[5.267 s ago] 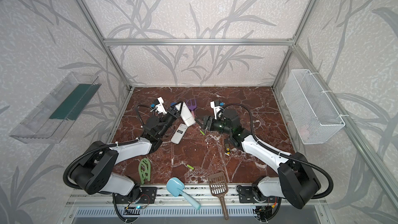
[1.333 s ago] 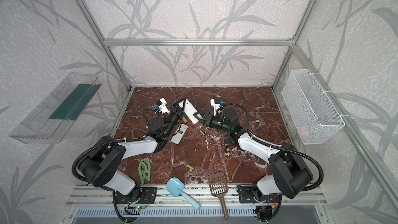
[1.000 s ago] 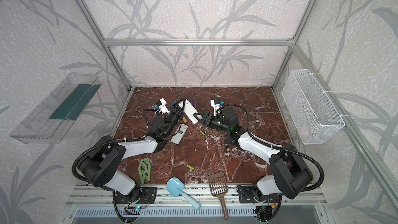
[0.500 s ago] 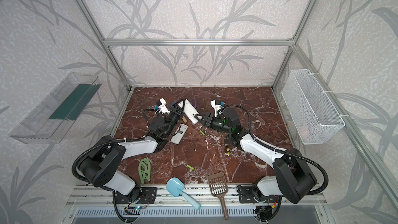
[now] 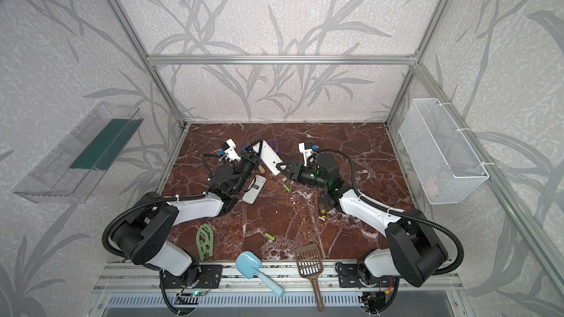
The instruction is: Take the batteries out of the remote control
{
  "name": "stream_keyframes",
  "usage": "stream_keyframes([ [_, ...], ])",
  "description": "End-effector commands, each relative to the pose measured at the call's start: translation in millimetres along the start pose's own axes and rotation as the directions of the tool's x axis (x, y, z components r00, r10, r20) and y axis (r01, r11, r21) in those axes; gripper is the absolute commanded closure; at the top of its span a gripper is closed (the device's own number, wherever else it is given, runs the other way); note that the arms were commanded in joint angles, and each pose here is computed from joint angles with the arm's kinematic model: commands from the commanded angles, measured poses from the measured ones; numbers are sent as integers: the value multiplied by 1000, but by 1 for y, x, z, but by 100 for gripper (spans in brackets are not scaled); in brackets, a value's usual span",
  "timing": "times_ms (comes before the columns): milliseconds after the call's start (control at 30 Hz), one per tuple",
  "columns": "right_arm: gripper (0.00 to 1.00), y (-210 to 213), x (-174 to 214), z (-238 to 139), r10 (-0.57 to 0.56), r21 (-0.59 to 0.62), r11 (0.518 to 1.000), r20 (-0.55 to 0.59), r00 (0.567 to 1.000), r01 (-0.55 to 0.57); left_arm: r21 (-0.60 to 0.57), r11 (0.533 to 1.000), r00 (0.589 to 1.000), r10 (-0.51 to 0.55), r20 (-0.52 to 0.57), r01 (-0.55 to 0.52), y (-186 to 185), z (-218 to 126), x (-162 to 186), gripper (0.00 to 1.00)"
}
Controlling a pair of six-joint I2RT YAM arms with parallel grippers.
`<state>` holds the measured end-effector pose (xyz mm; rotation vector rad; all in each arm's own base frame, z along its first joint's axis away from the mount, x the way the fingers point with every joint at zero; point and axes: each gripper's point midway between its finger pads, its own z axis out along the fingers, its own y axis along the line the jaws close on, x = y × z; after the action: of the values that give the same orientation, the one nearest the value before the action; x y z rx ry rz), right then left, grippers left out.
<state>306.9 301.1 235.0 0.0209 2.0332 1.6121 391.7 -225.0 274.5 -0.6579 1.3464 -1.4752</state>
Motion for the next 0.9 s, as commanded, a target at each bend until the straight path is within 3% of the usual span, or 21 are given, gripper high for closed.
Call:
stream_keyframes([
  [0,64,6,-1,4,-11,-36,999,-7,1000,10,25,1000,1000,7,14,-8,-4,0,-3,100],
  [233,78,6,2,2,-19,-27,999,-13,1000,18,22,1000,1000,12,23,-12,-2,-2,-6,100],
  [467,86,8,4,-3,-29,-19,999,-13,999,29,25,1000,1000,16,27,-17,-4,-3,-9,100],
  [867,81,6,3,-1,-14,-25,1000,-7,1000,14,34,999,1000,10,19,-11,-8,-1,-9,100],
])
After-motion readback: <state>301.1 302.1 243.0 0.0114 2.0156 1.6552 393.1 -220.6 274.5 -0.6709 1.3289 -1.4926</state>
